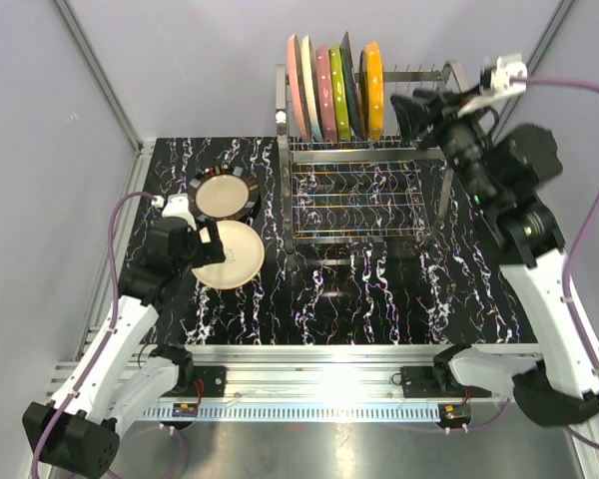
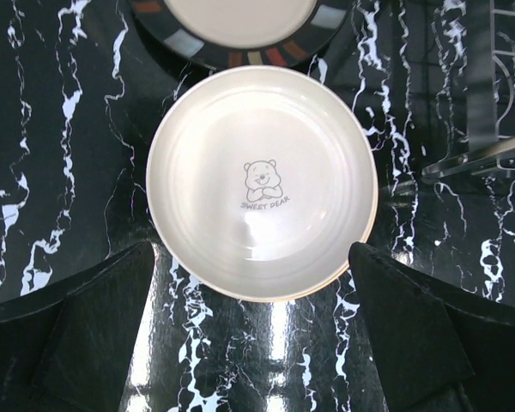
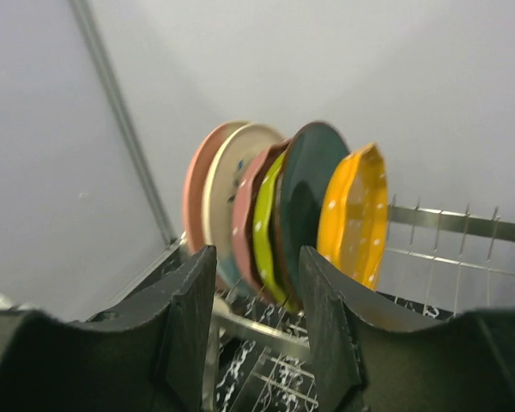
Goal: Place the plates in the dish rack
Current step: Grab a plate with the left arm
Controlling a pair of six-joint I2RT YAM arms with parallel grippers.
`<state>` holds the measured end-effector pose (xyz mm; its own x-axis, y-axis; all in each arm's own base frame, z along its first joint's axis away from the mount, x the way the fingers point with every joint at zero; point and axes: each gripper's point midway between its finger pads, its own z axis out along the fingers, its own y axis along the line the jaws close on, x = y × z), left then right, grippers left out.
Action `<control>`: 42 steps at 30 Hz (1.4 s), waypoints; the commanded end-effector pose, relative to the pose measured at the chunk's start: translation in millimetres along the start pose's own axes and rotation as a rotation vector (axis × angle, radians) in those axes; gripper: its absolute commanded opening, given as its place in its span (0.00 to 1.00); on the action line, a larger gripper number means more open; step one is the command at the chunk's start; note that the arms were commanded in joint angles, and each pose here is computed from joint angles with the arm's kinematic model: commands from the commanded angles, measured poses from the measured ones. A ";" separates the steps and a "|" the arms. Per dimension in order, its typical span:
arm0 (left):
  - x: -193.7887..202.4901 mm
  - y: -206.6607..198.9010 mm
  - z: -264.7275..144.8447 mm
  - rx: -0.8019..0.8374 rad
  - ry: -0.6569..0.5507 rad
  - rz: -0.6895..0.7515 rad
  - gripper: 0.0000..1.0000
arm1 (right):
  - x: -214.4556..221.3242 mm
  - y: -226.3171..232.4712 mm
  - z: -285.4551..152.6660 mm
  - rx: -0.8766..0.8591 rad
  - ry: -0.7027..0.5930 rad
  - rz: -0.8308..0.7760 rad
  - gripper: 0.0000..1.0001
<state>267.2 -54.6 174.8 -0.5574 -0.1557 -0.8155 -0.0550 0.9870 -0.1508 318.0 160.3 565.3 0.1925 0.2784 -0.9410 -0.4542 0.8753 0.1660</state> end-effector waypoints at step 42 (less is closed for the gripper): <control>50.7 81.4 98.0 -0.327 0.440 -0.177 0.50 | 231.3 54.3 -227.7 -0.391 0.455 0.358 0.19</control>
<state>292.5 18.9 53.0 -0.8388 -0.3397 -0.4255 -0.3961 0.9169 0.0488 142.5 179.2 285.5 -0.3720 0.2498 -0.8940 -0.7047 0.5508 0.4472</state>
